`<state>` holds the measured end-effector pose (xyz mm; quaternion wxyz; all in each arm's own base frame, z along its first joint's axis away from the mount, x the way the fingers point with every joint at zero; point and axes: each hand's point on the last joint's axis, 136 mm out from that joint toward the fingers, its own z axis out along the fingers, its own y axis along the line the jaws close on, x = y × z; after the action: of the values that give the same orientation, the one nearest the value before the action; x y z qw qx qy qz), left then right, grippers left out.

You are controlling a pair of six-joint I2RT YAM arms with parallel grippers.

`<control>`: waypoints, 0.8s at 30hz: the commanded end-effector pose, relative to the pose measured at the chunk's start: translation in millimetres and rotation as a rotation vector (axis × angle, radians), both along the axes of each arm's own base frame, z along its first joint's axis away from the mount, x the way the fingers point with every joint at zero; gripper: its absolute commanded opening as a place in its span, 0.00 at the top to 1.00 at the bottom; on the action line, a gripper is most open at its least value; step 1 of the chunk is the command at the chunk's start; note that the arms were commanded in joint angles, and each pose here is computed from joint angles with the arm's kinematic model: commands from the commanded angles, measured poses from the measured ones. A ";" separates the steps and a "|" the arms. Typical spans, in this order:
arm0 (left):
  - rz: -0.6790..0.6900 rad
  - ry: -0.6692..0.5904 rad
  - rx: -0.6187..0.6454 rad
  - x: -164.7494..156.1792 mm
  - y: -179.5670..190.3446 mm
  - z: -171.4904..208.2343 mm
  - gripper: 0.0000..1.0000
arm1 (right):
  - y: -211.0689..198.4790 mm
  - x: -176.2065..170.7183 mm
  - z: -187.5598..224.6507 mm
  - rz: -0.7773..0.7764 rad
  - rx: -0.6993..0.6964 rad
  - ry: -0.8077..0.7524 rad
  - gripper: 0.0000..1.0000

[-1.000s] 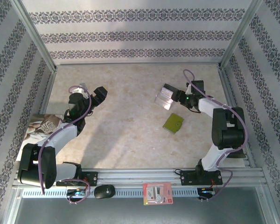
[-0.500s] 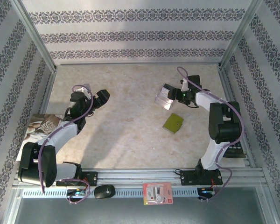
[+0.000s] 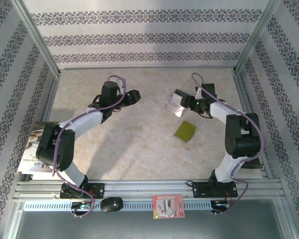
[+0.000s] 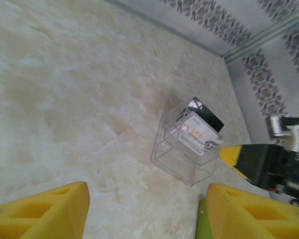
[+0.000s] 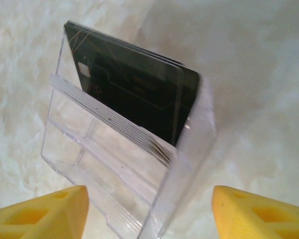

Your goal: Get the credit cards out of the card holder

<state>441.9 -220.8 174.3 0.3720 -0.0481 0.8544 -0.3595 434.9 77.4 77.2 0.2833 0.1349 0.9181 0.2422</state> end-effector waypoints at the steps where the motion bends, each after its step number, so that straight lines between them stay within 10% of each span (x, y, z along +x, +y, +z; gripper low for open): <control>1: -0.024 0.061 0.072 4.6 -13.1 -20.4 0.38 | -36.1 16.6 27.3 -0.234 0.087 -0.091 0.40; 12: -0.014 0.062 0.056 -15.2 -6.6 -18.3 0.31 | -65.4 54.1 13.2 -0.517 0.248 0.026 0.44; 24: 0.007 0.026 0.111 -56.9 20.4 1.1 0.26 | -40.6 91.9 -9.3 -0.452 0.274 0.124 0.45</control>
<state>394.9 -206.3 179.0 0.3663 -0.0439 0.8697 -0.3280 517.0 28.1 64.6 0.2671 0.4023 0.8333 0.2691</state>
